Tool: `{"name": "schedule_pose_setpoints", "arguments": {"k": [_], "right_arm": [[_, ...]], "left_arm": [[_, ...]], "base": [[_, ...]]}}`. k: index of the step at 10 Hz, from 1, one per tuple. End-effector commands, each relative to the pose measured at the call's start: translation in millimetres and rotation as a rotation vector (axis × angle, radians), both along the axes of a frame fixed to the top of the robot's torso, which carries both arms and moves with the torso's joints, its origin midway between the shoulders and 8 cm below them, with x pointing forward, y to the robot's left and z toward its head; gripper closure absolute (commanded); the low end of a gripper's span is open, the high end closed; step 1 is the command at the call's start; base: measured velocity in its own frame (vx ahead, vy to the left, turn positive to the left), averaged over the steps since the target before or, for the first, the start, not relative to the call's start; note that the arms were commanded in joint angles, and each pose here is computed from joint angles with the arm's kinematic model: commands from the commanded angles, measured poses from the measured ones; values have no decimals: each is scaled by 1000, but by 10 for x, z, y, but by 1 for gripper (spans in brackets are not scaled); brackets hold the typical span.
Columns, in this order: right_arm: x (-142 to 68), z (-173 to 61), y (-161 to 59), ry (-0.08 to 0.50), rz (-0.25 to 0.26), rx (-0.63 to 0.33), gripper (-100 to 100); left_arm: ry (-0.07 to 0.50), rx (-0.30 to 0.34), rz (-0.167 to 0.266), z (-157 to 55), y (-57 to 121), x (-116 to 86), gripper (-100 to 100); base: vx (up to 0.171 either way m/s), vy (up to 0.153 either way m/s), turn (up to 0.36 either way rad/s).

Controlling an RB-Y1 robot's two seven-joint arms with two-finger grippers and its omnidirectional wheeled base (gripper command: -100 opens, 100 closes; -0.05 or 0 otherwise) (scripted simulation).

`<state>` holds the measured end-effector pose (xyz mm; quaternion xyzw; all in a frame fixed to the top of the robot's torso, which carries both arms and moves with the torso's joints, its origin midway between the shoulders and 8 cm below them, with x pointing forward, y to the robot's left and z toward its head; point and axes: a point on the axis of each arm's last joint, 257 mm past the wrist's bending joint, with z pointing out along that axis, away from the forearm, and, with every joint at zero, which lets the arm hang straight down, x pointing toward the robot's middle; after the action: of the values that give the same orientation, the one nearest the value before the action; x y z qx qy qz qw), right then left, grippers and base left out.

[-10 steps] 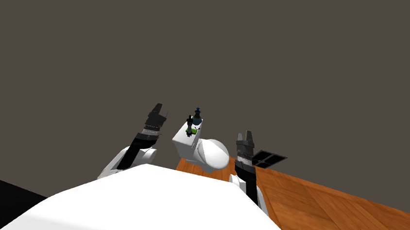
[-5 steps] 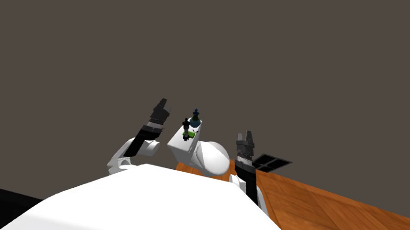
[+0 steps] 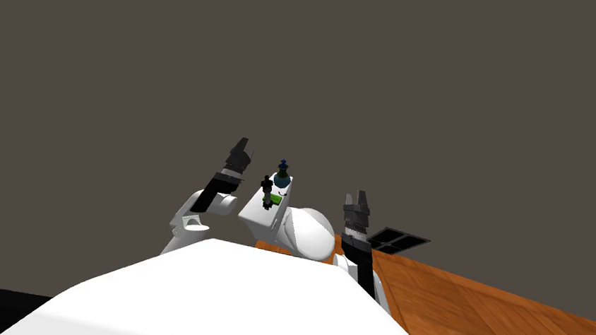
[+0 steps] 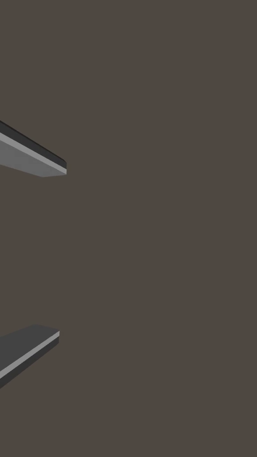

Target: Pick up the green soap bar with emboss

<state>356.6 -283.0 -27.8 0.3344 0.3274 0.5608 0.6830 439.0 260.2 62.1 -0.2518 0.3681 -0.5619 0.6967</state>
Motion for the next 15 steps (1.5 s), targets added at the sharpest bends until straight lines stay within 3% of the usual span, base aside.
{"name": "schedule_pose_setpoints", "arguments": {"k": [1, 3, 11, 15], "right_arm": [[0, 0, 0, 0, 0, 0, 0], [0, 0, 0, 0, 0, 0, 0], [0, 0, 0, 0, 0, 0, 0], [0, 0, 0, 0, 0, 0, 0]], "left_arm": [[27, -6, 1, -2, 2, 101, -100], [58, -15, 0, 23, -3, 261, -100], [58, -15, 0, 23, -3, 261, -100], [183, -64, -9, -251, 52, 492, -100]], "base": [[0, 0, 0], [4, 5, -16], [-2, -2, 7], [10, 13, -40]]}}
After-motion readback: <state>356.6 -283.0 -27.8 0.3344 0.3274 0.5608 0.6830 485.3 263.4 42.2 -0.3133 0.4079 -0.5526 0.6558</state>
